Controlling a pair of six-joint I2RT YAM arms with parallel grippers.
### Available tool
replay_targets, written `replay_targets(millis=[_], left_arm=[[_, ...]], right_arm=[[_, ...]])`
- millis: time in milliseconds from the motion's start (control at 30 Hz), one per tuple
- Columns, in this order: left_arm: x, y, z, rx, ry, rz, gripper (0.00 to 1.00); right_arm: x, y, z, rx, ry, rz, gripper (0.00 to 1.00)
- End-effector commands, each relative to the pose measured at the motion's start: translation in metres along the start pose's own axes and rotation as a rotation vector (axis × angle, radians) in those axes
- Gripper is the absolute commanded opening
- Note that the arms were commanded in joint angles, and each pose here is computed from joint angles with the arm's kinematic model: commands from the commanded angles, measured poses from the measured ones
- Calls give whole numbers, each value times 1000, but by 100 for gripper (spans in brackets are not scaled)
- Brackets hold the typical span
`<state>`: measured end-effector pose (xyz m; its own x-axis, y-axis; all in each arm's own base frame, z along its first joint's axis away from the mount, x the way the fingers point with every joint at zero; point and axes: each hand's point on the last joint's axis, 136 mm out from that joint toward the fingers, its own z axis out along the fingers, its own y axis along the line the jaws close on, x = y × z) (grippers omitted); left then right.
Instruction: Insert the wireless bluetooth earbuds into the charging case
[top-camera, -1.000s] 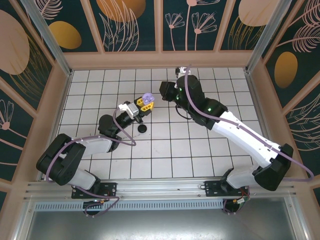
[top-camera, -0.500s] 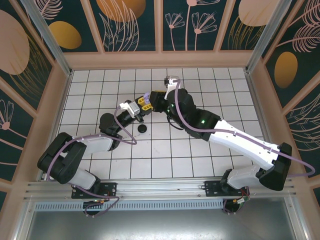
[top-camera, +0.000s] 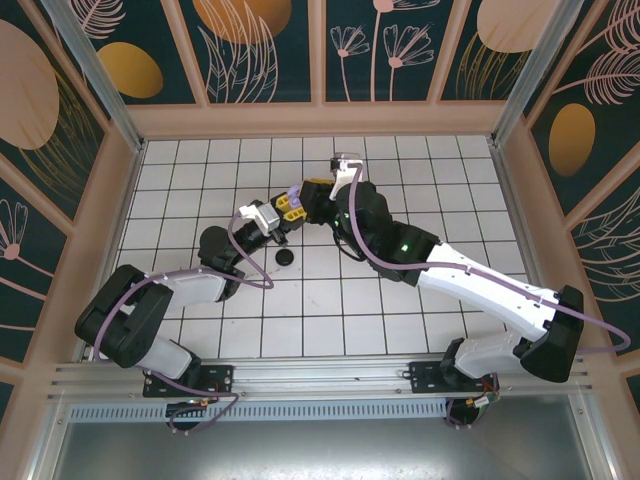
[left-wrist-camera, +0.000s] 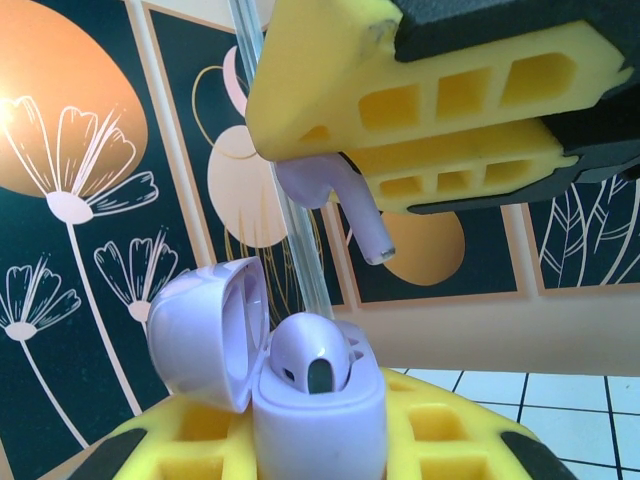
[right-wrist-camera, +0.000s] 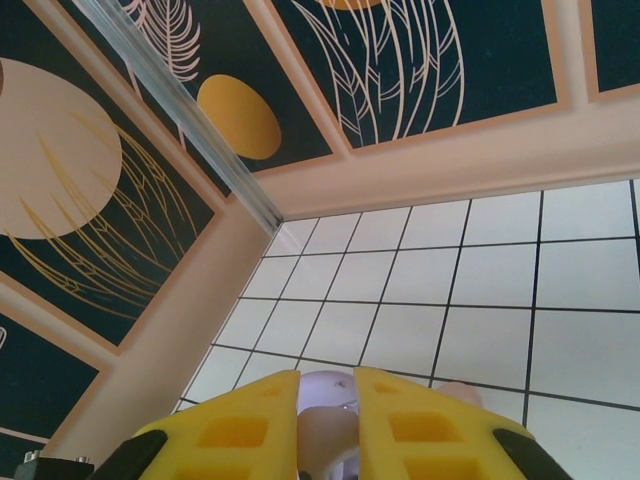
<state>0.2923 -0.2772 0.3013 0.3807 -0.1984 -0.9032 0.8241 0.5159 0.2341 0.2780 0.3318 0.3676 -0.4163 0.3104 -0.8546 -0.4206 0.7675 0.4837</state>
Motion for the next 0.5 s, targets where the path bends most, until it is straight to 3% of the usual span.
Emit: replay_targets(millis=[0, 467], left_arm=[[-18, -2, 6, 24, -61, 13, 0], [-24, -3, 6, 31, -79, 10, 0]], right_arm=[[-10, 5, -5, -17, -50, 13, 19], [2, -6, 12, 12, -25, 6, 19]])
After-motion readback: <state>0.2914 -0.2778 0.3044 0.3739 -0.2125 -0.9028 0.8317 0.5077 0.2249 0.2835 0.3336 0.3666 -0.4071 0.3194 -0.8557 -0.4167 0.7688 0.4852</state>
